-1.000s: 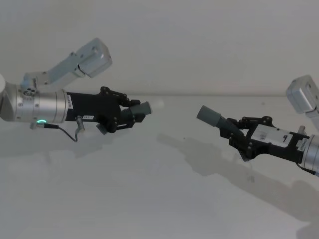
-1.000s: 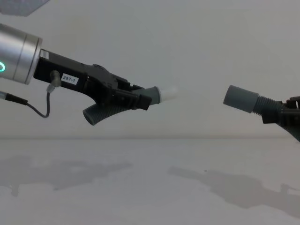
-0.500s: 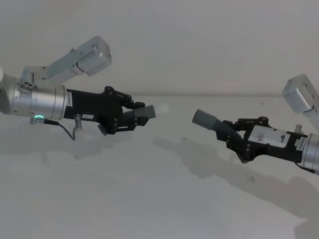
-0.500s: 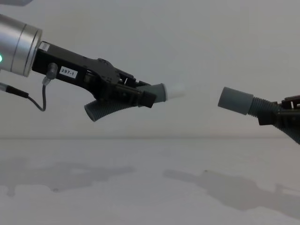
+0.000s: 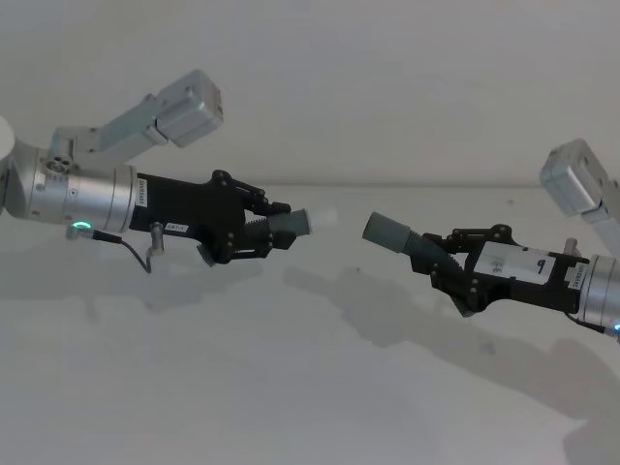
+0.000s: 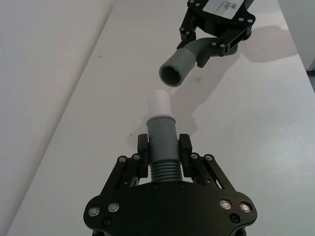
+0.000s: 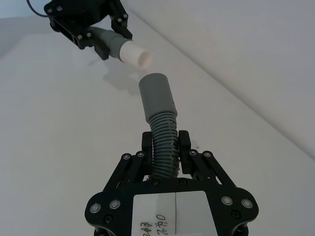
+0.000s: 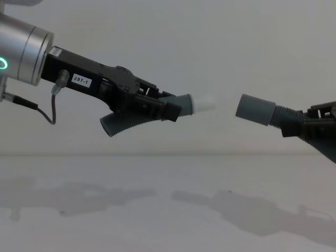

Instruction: Use both hands to pick up one end of the pipe from the table, align the ends, and insert them.

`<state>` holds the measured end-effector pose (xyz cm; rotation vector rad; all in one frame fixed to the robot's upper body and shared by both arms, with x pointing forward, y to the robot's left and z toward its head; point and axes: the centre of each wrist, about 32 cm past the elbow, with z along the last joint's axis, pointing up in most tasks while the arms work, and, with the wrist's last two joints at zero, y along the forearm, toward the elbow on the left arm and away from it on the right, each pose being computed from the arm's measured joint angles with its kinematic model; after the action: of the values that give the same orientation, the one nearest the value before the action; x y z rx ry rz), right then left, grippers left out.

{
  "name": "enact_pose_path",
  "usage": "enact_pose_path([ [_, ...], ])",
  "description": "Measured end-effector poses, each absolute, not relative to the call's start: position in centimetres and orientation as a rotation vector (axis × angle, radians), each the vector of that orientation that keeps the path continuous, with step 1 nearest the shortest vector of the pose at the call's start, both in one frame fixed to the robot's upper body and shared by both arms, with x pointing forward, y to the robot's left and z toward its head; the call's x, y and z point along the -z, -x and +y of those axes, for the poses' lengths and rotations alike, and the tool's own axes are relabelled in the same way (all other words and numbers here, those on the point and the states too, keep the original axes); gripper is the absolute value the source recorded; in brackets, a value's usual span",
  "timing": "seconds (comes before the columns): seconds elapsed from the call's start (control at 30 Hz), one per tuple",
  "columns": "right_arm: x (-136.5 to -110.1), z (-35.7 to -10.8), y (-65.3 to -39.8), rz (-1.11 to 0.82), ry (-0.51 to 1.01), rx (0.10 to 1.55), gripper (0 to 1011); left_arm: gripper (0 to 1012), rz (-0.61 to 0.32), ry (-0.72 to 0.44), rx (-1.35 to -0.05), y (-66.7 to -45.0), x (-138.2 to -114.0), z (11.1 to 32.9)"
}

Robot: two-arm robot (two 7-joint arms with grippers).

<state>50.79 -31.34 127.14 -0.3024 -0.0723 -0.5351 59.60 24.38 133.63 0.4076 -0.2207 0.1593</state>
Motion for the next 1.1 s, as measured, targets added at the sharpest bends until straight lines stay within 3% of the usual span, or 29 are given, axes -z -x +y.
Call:
enact_pose_path([
  [1.1, -127.4, -29.9, -50.5, -0.011, 0.278, 0.526, 299, 363, -0.191, -0.374, -0.129, -60.1, -133.4, 24.1],
])
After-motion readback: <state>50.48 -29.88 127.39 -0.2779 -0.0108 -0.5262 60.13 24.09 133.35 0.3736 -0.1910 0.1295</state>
